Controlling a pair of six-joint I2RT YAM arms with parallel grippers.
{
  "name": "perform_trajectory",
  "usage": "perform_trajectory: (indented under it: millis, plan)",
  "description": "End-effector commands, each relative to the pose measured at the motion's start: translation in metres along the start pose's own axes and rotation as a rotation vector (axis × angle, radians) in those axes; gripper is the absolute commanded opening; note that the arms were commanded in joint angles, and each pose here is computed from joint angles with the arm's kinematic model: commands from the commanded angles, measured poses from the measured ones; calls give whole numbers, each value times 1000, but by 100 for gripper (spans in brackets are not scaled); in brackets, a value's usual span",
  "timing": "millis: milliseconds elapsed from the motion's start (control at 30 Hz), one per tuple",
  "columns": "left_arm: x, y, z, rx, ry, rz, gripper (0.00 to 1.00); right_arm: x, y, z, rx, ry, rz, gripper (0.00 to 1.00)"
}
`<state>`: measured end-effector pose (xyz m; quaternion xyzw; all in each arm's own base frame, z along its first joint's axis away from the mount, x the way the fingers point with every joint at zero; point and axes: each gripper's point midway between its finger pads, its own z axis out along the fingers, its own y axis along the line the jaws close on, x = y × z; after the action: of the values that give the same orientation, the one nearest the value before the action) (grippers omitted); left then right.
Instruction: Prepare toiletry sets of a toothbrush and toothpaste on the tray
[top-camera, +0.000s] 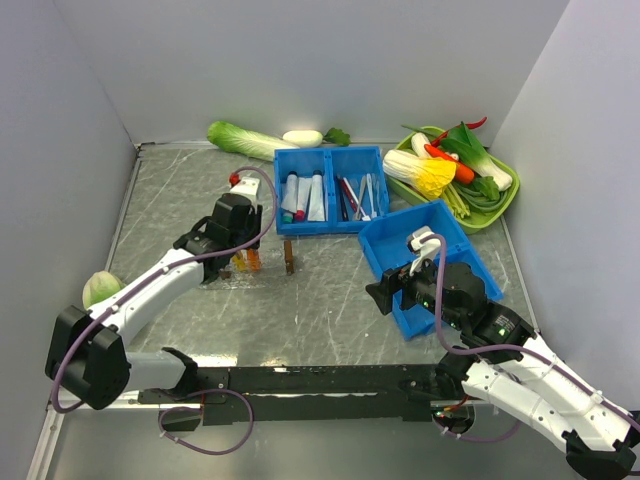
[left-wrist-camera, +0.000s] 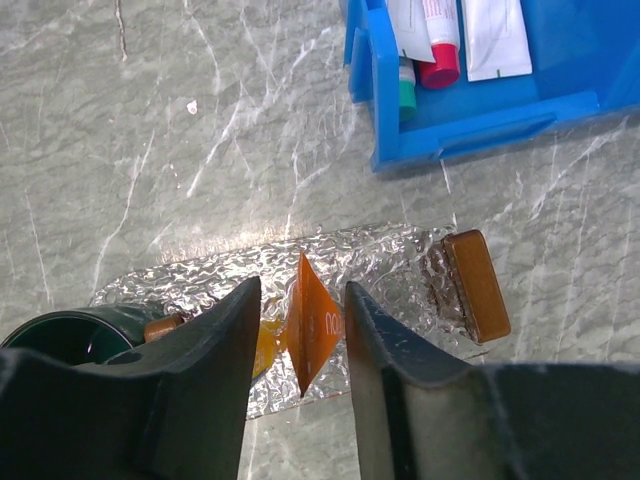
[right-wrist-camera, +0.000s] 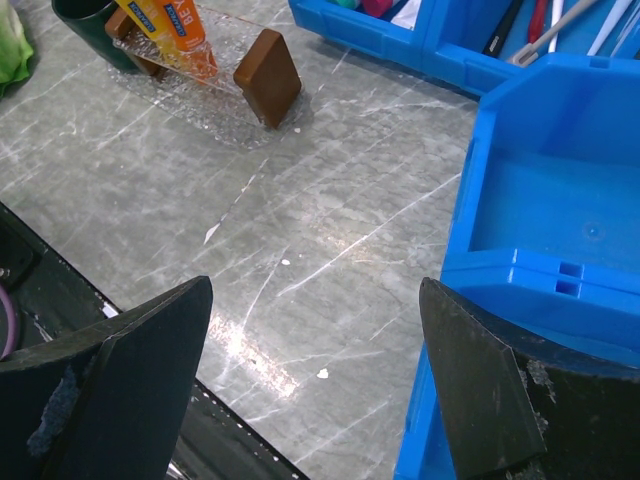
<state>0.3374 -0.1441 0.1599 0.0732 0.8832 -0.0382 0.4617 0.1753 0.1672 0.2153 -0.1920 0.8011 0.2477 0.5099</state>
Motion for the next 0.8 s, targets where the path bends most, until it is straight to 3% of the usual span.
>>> perform_trajectory:
  millis: [0, 333, 433, 633, 767]
  plan:
    - [-28, 1, -12, 10, -106, -27, 46, -5, -3, 2, 14, -30, 9, 91]
    - [-50, 3, -33, 37, -225, -42, 53, -6, -4, 1, 21, -35, 9, 91]
    - [-56, 6, -43, 36, -268, -57, 60, -6, -6, 0, 36, -39, 14, 91]
    - [-76, 9, -65, 62, -384, -117, 96, -17, -29, -14, 161, -111, 59, 90]
    - [-97, 20, -71, 107, -408, -214, 96, -26, -39, -21, 227, -129, 57, 86]
